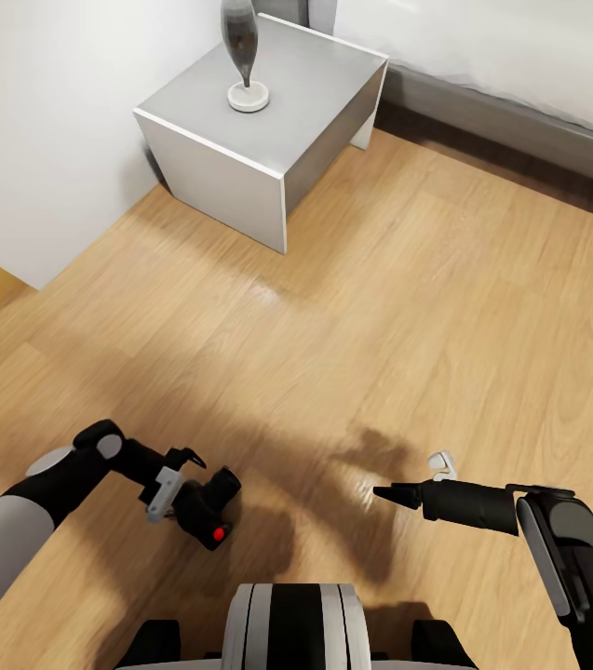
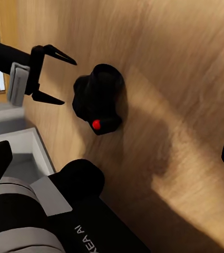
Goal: Attach the digital camera to the camera tripod in the bedroom.
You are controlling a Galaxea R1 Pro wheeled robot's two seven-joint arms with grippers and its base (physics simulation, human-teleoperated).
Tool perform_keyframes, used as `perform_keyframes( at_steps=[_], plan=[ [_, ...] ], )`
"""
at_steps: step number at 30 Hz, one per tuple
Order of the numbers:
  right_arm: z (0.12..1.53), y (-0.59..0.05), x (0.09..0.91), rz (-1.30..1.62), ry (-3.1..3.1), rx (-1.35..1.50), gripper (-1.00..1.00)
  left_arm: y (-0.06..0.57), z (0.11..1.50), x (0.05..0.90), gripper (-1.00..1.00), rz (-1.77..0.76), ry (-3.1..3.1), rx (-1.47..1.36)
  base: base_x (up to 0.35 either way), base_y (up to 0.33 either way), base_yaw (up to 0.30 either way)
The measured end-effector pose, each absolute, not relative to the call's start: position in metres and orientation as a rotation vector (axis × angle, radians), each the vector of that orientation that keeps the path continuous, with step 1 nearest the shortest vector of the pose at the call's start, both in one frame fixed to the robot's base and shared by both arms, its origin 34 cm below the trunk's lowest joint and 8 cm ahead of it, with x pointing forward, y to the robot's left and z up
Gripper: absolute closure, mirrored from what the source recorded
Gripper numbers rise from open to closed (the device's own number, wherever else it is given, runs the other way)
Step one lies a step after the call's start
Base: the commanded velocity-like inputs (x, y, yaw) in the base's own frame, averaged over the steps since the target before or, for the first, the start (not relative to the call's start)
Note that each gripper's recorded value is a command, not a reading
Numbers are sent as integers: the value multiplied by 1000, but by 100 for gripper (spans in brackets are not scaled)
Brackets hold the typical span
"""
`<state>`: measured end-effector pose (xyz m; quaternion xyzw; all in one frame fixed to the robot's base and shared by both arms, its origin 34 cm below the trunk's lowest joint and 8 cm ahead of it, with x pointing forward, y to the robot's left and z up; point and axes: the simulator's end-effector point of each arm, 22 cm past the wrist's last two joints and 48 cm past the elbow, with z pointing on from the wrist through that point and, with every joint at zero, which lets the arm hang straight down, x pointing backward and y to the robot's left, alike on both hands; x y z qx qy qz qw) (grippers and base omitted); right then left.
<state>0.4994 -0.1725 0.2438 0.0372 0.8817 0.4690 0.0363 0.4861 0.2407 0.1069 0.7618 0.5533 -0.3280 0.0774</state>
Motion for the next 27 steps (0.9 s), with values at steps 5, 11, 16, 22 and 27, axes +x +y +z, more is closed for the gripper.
perform_keyframes(
  at_steps=[5,11,16,22,27],
  plan=[
    [243,-173,499,1442,2710,118,-100,245,106,477,-100,-1019,1645,2291,0,0,0],
    [243,-173,498,1442,2711,120,-100,258,100,451,-100,-1099,1669,2288,0,0,0],
    [242,-173,498,1442,2711,120,-100,262,98,444,-100,-1119,1681,2289,0,0,0],
    [241,-174,497,1443,2716,127,-100,266,96,439,-100,-1132,1696,2291,0,0,0],
    [240,-174,496,1443,2719,132,-100,268,96,437,-100,-1134,1698,2296,0,0,0]
  ],
)
